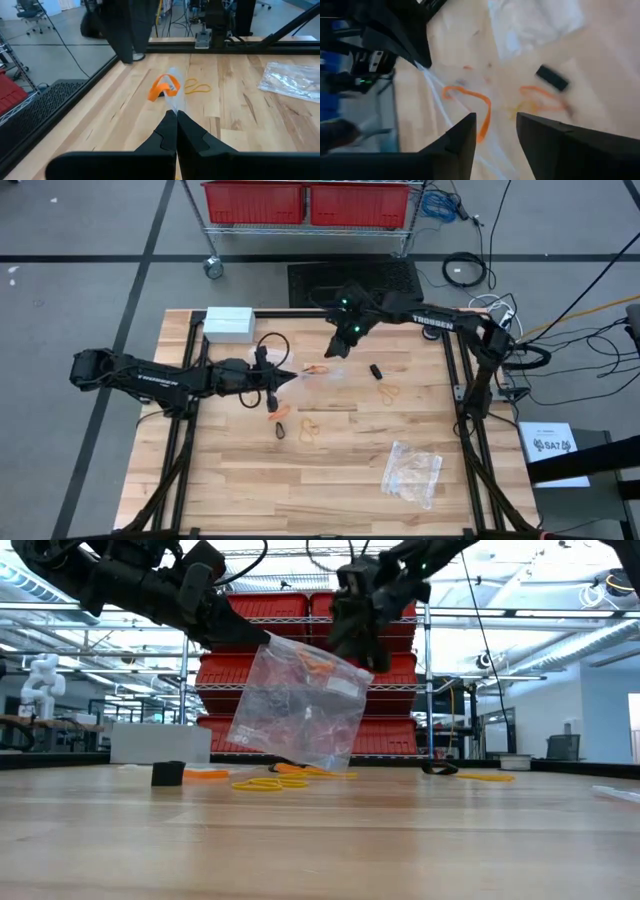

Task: Sort rubber bands
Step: Put the top right orange rubber band into the top zip lock bag

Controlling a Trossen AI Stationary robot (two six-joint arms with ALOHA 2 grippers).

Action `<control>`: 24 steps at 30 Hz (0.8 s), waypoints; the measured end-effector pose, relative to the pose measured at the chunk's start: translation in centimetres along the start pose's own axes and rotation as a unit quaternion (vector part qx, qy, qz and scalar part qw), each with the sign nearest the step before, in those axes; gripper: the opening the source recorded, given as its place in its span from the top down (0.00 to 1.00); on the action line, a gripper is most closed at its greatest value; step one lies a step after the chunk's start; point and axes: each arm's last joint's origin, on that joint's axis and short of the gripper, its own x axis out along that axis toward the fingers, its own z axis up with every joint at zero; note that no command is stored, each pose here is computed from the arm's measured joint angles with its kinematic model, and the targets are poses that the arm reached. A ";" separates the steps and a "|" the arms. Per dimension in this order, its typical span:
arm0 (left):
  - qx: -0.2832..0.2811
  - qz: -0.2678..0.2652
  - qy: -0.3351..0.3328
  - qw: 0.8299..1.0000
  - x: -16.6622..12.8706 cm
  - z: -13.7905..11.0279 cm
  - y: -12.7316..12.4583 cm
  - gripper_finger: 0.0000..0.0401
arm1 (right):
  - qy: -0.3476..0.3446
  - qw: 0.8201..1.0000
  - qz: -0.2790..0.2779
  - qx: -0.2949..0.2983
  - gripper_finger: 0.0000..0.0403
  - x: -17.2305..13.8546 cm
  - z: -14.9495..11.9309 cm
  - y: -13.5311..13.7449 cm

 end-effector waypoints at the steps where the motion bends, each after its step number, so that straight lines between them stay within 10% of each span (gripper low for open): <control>1: 0.000 0.000 0.000 1.000 0.0 0.0 0.0 1.00 | 0.008 1.000 0.012 0.012 0.66 0.5 0.0 -0.4; 12: 0.000 0.000 0.002 1.000 0.0 0.0 0.0 1.00 | 0.051 0.997 0.045 0.045 0.68 4.0 -0.5 0.2; 24: 0.000 0.000 0.004 1.000 0.0 -0.1 0.0 1.00 | -0.010 0.999 -0.014 -0.038 0.94 2.4 -0.5 2.9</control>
